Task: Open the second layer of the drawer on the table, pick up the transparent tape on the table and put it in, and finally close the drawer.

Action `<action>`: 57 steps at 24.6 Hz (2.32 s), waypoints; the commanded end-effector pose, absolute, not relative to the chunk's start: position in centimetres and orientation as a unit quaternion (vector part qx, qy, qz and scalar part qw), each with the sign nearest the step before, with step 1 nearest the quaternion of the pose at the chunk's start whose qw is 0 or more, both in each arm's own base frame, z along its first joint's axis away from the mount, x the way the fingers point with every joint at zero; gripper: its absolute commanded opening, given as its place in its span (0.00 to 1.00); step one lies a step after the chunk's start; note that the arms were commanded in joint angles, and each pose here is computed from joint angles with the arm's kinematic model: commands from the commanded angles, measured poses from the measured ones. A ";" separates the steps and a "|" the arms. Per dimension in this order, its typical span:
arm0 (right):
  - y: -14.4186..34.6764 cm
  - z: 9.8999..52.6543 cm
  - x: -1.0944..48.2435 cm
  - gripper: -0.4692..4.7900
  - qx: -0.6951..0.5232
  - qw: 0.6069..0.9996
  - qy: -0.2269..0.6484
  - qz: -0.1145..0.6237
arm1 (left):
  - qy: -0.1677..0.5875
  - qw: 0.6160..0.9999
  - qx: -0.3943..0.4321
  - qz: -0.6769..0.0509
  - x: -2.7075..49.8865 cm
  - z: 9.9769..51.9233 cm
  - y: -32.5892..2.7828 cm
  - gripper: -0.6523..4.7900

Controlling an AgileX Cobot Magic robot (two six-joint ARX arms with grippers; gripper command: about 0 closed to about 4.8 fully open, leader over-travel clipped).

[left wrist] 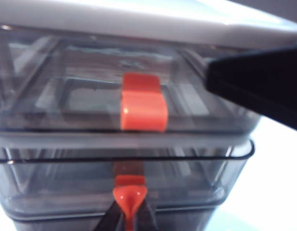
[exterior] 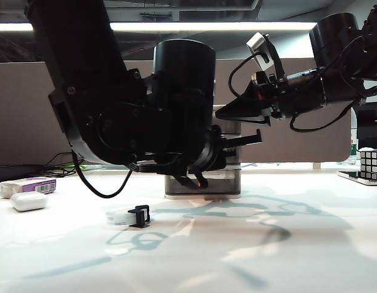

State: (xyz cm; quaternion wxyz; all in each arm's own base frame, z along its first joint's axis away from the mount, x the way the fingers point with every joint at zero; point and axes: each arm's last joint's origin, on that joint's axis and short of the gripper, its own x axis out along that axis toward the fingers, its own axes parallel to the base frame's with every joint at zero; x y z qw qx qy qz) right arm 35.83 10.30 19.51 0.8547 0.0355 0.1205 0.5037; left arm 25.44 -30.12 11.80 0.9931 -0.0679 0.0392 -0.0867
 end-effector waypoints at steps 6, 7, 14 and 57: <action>10.2 19.9 36.1 0.08 0.029 0.866 0.109 0.486 | 0.050 0.991 -0.049 -0.117 23.1 11.7 -31.8 0.11; 10.2 19.9 36.1 0.08 0.029 0.867 0.109 0.486 | 0.052 0.990 -0.047 -0.121 22.9 11.7 -32.0 0.11; 10.2 19.9 36.1 0.08 0.029 0.870 0.109 0.479 | 0.087 0.985 -0.074 -0.131 20.9 11.8 -31.6 0.11; 10.3 19.5 35.7 0.08 0.046 0.845 0.138 0.514 | 0.264 0.904 0.112 -0.318 12.6 17.4 -16.6 0.58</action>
